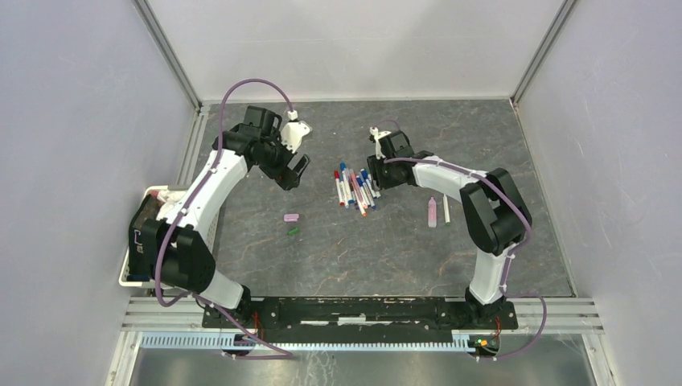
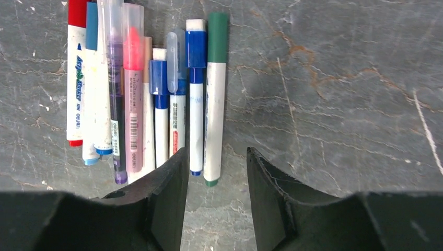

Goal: Open the pen caps

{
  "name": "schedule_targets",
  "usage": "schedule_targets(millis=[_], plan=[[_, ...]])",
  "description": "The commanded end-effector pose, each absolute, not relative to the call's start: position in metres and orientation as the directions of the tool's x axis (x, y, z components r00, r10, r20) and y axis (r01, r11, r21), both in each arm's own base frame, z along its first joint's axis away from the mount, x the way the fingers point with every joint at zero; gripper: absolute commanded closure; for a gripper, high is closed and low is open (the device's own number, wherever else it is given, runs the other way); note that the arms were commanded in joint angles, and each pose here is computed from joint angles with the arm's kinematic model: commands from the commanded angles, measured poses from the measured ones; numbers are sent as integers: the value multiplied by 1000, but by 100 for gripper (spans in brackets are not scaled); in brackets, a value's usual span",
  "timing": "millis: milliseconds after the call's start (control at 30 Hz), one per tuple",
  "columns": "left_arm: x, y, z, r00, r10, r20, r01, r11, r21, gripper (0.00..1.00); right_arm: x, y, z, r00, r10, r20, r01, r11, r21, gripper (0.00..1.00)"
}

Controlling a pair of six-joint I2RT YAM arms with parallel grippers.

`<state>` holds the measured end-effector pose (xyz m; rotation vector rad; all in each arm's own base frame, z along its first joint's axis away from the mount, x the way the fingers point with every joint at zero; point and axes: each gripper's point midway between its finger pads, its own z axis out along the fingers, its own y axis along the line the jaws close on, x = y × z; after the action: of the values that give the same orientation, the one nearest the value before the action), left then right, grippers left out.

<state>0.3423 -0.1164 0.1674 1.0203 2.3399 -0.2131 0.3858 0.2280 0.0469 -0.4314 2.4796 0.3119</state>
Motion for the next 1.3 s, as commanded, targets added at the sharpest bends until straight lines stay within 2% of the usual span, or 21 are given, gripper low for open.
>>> schedule_targets(millis=[0,433,800,867,1000,1267], plan=[[328,-122,182,-541,597,-592,725,688,33,0,403,246,55,-738,-241,-631,-405,906,127,52],[316,-129,189,-523,600,-605,756,654,-5,0,410,229,38,-746,-279,-605,-370,929,28,67],[313,-133,195,-510,603,-613,773,634,-21,0,408,228,21,-762,-302,-573,-374,927,8,65],[311,-135,195,-506,604,-616,782,623,-30,0,408,227,16,-769,-305,-562,-373,928,7,72],[298,-145,191,-455,626,-633,838,541,-67,0,405,228,20,-767,-294,-570,-391,919,53,100],[282,-161,190,-255,674,-693,947,320,-36,0,393,249,110,-660,-255,-707,-533,821,202,100]])
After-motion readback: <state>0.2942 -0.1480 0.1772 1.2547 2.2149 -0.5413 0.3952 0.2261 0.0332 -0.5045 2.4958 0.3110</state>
